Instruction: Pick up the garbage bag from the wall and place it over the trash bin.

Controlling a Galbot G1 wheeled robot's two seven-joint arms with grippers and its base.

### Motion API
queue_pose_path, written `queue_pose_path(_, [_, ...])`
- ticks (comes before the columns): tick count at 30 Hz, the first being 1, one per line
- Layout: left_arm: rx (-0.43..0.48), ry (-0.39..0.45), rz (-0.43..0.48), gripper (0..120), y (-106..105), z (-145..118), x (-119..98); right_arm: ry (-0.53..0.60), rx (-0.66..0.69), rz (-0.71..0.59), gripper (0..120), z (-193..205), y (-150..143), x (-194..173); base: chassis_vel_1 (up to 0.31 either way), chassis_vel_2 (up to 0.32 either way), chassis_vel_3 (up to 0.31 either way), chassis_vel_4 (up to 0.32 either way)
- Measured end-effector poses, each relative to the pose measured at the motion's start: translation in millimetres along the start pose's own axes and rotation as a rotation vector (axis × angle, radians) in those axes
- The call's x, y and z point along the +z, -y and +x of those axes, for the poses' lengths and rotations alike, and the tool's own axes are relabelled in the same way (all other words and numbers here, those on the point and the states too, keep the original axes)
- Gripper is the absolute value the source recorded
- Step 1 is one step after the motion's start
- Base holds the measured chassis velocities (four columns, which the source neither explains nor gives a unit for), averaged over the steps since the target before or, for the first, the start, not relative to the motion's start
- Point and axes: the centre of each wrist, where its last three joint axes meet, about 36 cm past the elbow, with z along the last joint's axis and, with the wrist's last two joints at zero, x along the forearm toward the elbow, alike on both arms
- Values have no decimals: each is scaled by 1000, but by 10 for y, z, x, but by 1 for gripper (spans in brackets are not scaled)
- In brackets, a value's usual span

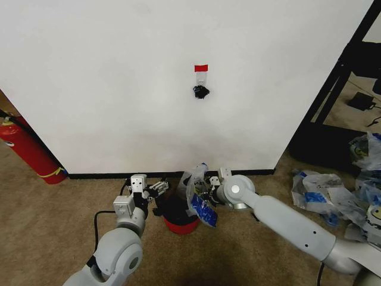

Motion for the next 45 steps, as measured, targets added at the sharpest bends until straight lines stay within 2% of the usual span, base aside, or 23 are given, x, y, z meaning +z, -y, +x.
queue_pose_path(2, [0,0,-2,100,-3,3,0,4,0,-5,36,8,6,-11,0,0,0,0])
queue_pose_path(3, [0,0,-2,100,-3,3,0,4,0,-5,36,8,6,-11,0,0,0,0])
queue_pose_path(10, [4,6,-4,100,3,12,-21,31,8,-26,5,49,-33,-88,0,0,0,0])
queue_pose_path(13, [4,2,-4,100,2,21,-9,41,12,-40,0,65,-79,-113,0,0,0,0])
queue_pose_path(26, [9,-5,-1,100,12,36,-9,74,6,-68,0,123,-41,-97,0,0,0,0])
queue_pose_path(29, [40,-9,7,100,20,81,-160,132,-7,-58,0,258,-22,-58,0,0,0,0])
queue_pose_path(33, [117,-31,-7,100,10,107,-476,257,-29,-41,0,517,15,108,0,0,0,0])
queue_pose_path(35, [124,-35,-8,100,12,106,-502,270,-28,-39,0,542,19,132,0,0,0,0])
queue_pose_path(36, [150,-56,-15,100,22,93,-604,307,-23,-29,0,609,40,199,0,0,0,0])
queue_pose_path(39, [223,-117,-46,100,58,-41,-868,396,18,-6,0,720,118,376,0,0,0,0])
queue_pose_path(41, [257,-169,-58,100,137,-224,-944,431,43,-9,0,757,181,458,0,0,0,0])
queue_pose_path(42, [257,-169,-58,100,137,-224,-944,431,43,-9,0,757,181,458,0,0,0,0])
queue_pose_path(45, [294,-220,-52,100,275,-456,-1070,458,74,-6,0,762,262,548,0,0,0,0])
